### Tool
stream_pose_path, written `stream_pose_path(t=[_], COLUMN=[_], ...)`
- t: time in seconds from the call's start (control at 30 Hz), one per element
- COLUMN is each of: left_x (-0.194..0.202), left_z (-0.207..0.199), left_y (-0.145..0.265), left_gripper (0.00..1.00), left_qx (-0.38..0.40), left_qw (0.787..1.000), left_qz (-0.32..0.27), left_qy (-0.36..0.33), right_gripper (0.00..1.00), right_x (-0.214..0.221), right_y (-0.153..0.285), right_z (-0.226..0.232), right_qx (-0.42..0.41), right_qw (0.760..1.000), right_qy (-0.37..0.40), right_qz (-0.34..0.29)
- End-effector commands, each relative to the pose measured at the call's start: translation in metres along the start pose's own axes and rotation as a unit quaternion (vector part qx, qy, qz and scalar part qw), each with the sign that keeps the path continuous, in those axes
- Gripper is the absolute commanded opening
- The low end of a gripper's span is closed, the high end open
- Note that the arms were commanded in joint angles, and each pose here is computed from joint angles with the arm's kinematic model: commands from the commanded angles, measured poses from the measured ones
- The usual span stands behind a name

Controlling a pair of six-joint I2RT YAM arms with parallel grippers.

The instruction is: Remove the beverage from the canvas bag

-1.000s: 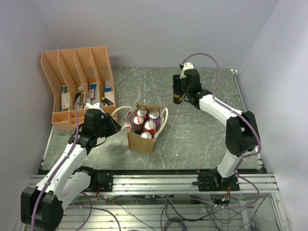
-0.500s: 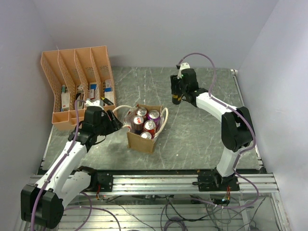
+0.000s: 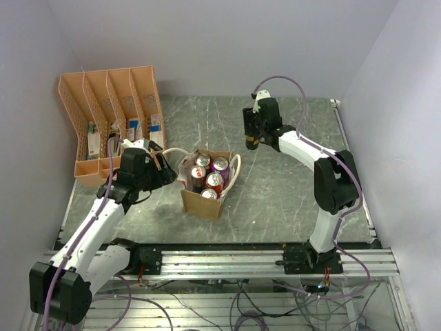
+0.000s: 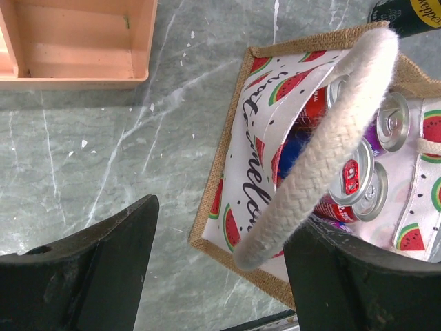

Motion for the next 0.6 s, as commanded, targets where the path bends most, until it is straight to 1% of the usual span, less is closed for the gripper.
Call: stream_pose_path(t=[0.0, 0.13, 0.27, 0.43, 0.57], left_x=[-0.007, -0.013, -0.012, -0.022, -0.032], left_z=[-0.008, -0.012, -0.012, -0.020, -0.019], left_y=[0.004, 0.003, -0.001, 0.000, 0.000], left_gripper=[0.81, 0.80, 0.77, 0.77, 0.76], left_qx=[0.002, 0.003, 0.001, 0.000, -0.044], left_qw=[1.000, 0.999, 0.999, 0.998, 0.994], left_qz=[-0.004, -0.003, 0.001, 0.002, 0.012], left_qy=[-0.021, -0.036, -0.041, -0.069, -0.098], right_gripper=[0.66, 0.81, 0.92, 0.95, 0.95], right_x=[-0.021, -0.027, -0.038, -0.051, -0.055], right_y=[0.011, 0.030, 0.065, 0.109, 0.139], right_z=[-0.012, -0.016, -0.020, -0.016, -0.002], right_qx=[0.026, 0.031, 0.019, -0.023, -0.063], right_qw=[0.999, 0.999, 0.999, 0.996, 0.992], right_qy=[0.005, 0.001, -0.009, -0.025, -0.035], right_qz=[-0.021, -0.017, -0.050, -0.084, -0.108])
Point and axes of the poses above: each gripper's point midway between its finger pads, its own y axis back along the fingers, its own z axis along the line the jaws close on, x = y × z, the point moved 8 cm from there along y, back along the fingers, and after that the axes turned 13 degrees about y, right-handed, at the moved point
